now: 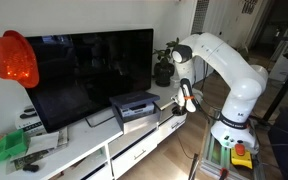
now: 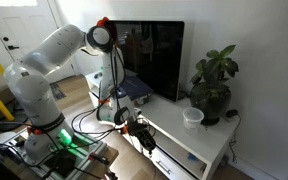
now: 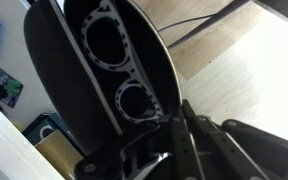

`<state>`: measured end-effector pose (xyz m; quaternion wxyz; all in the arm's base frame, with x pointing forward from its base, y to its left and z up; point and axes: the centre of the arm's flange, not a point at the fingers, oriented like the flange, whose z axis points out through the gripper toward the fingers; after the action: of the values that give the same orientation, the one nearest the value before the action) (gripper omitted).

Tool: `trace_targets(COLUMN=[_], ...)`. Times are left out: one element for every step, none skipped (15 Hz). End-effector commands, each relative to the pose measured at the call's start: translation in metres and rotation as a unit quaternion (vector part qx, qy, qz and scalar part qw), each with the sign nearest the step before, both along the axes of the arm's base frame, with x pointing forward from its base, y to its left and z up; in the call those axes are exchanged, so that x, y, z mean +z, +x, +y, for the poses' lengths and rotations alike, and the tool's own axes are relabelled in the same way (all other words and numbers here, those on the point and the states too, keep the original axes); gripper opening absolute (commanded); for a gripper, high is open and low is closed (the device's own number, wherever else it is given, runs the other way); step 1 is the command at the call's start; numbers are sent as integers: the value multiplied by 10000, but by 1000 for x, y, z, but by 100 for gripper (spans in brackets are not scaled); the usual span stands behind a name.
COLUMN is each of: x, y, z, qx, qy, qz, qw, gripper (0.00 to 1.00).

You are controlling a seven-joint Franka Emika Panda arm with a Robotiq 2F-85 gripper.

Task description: Pick up the glasses pouch and put it in the far right shelf of the television stand

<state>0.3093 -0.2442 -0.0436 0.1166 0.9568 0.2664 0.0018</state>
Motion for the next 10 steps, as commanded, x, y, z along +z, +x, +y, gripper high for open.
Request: trace_targets(x=[-21,-32,-40,-49,-58,-67,-75,-82,-88,-94], y=[5,8,10,14,17,21,24,29,33,35], z=[-3,-4,-5,-9,-13,-16,-15,-16,-15,-13], qx=[-60,-38,43,32,155,269,501,706,932,1147], qy=[31,-98,-113,-381,-401,-561,-682,-810,-915,-998], qz=[399,617,733,901,1021,1119,1191,1251,1262,1262], qw=[9992,9980,9972,9952,9938,9918,9893,9863,9834,9803], gripper=[1,1,1,1,1,1,1,1,1,1])
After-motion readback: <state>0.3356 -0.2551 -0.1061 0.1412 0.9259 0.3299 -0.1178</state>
